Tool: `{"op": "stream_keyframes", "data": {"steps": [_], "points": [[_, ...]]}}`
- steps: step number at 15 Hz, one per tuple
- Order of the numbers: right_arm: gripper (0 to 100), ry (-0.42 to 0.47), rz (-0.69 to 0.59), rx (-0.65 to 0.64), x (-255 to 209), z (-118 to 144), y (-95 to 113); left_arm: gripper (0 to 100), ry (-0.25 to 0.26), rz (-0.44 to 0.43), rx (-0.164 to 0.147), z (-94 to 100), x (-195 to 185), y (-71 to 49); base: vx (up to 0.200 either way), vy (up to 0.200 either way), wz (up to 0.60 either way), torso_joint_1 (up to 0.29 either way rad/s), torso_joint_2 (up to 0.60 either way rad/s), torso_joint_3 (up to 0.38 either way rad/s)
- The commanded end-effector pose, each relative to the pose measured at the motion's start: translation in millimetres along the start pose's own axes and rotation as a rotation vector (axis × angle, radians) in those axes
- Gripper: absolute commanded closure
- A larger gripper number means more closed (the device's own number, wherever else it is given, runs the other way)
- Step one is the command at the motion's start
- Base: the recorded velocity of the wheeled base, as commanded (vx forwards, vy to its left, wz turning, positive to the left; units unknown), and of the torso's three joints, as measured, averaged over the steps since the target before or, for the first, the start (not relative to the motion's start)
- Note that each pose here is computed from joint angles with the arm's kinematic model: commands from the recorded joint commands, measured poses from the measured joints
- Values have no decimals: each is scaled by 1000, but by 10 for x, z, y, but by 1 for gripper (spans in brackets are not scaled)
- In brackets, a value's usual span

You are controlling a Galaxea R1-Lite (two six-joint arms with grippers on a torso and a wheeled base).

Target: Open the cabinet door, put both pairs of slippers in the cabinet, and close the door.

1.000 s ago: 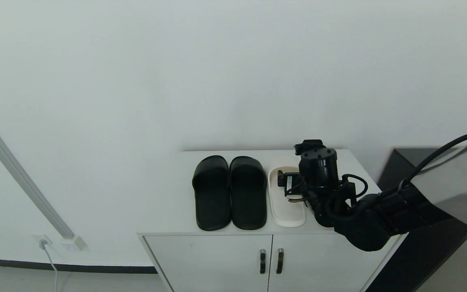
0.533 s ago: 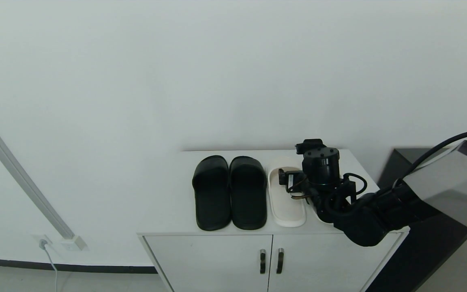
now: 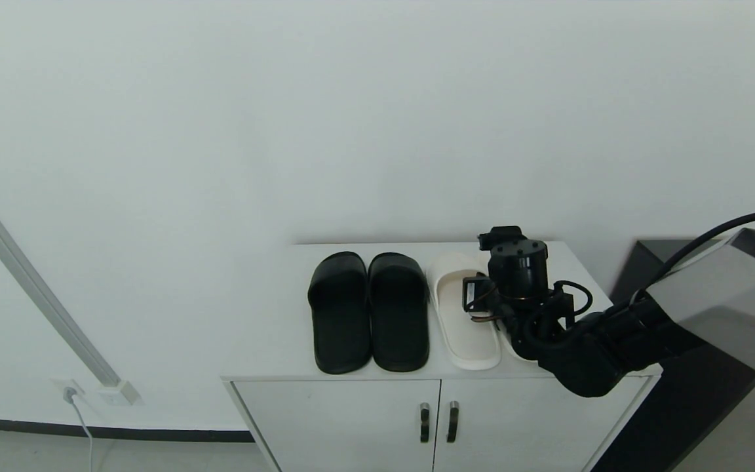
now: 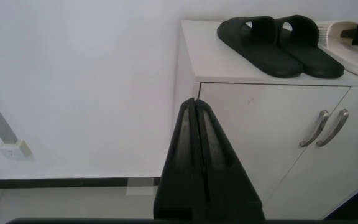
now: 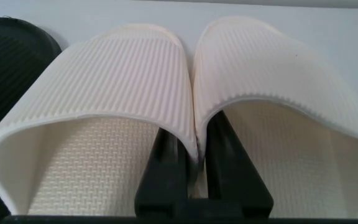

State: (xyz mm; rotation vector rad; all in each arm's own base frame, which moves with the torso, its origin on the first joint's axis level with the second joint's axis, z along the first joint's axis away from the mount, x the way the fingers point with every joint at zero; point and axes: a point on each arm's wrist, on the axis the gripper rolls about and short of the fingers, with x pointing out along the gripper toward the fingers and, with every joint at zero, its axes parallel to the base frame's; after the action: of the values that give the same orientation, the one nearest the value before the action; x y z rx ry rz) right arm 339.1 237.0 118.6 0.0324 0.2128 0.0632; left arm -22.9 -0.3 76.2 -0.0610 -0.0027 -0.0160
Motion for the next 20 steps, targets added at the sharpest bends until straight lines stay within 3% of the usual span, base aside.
{"op": "stream_keyframes", "data": {"steps": [1, 8, 16, 20], "points": [[100, -18, 0, 11, -52, 90, -20, 100, 0, -1, 0, 0, 1, 0, 0, 0, 0, 0, 0, 0], [100, -92, 97, -40, -711, 506, -146, 100, 0, 1, 0, 0, 1, 0, 0, 0, 0, 0, 0, 0], [100, -12, 666, -128, -1807, 395, -423, 100, 0, -1, -2, 0, 1, 0, 0, 0, 0, 0, 0, 0], [100, 13, 748, -143, -1890, 333, -426, 100, 0, 1, -3, 0, 1, 0, 0, 0, 0, 0, 0, 0]]}}
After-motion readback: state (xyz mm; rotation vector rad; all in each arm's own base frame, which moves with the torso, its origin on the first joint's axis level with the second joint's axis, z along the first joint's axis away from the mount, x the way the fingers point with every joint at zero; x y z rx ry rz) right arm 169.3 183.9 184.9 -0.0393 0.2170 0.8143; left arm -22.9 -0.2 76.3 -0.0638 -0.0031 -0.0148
